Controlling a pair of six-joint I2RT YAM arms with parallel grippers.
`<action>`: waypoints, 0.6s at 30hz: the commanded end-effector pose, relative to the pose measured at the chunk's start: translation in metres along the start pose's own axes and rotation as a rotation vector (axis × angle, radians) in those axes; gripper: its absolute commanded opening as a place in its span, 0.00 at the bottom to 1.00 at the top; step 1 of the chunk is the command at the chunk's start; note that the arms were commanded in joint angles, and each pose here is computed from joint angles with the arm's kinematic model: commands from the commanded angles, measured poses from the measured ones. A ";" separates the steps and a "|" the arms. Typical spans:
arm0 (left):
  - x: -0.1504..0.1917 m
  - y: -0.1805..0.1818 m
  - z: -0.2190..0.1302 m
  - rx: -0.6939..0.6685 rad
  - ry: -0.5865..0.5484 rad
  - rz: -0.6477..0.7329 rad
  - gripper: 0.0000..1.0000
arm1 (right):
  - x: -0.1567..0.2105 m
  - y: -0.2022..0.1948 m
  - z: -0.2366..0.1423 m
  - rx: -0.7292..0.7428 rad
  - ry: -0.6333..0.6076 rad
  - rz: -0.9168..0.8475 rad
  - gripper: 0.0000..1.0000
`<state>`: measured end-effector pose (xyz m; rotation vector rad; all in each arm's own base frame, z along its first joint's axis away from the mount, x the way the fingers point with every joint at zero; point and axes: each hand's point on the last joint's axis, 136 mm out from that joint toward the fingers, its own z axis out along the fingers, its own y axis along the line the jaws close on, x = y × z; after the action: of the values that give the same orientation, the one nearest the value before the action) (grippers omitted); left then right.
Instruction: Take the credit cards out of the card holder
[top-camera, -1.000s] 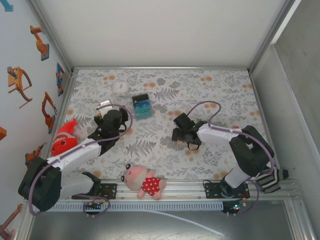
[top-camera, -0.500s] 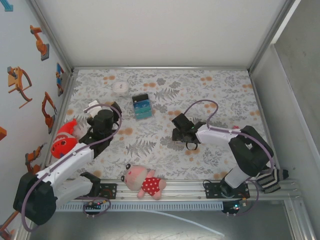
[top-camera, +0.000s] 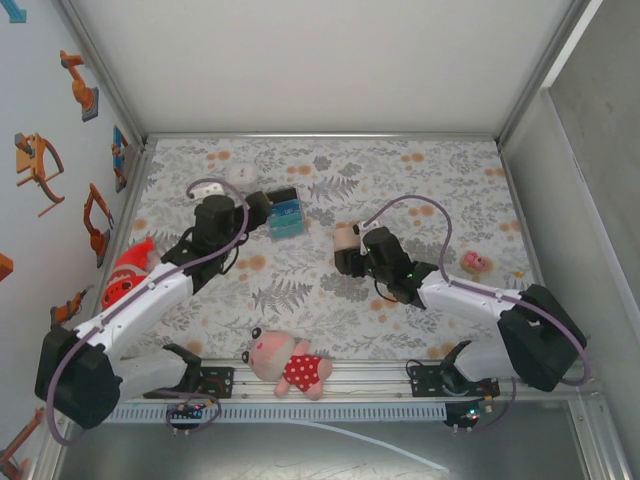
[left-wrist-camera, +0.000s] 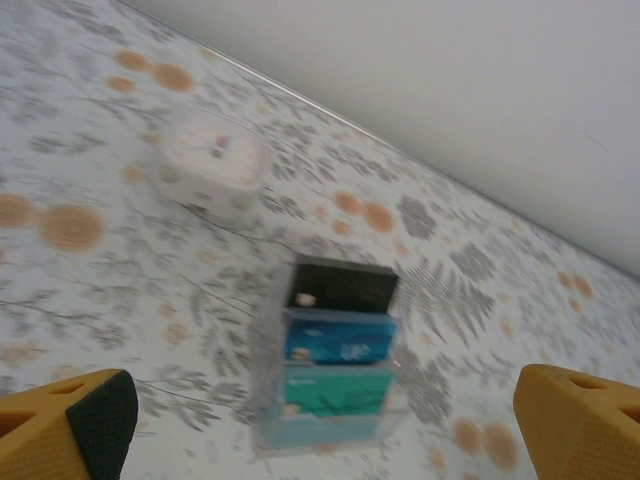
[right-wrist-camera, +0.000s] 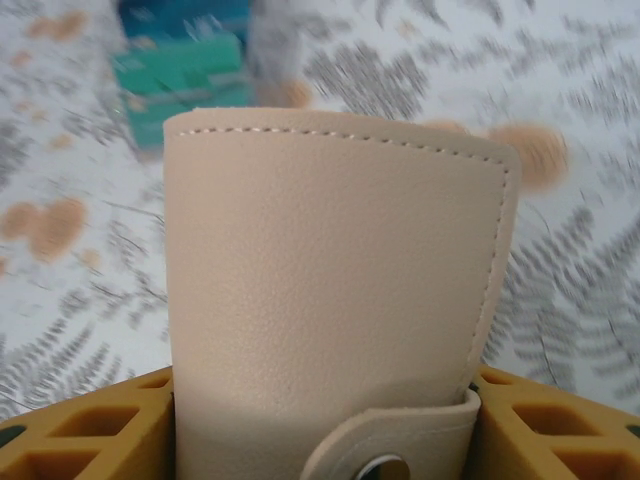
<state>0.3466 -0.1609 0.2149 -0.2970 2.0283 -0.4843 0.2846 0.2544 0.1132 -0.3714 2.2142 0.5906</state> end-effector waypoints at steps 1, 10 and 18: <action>0.024 -0.049 0.001 0.195 0.147 0.077 0.97 | -0.042 0.030 -0.011 -0.131 -0.186 -0.097 0.59; 0.065 -0.127 -0.007 0.577 0.343 0.076 0.97 | -0.067 0.055 -0.014 -0.233 -0.263 -0.153 0.58; 0.094 -0.139 -0.009 0.621 0.457 0.109 0.97 | -0.072 0.059 -0.014 -0.248 -0.272 -0.154 0.58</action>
<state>0.3007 -0.3064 0.1955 0.2404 2.2190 -1.0846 0.2893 0.2900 0.1576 -0.5434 1.9584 0.7453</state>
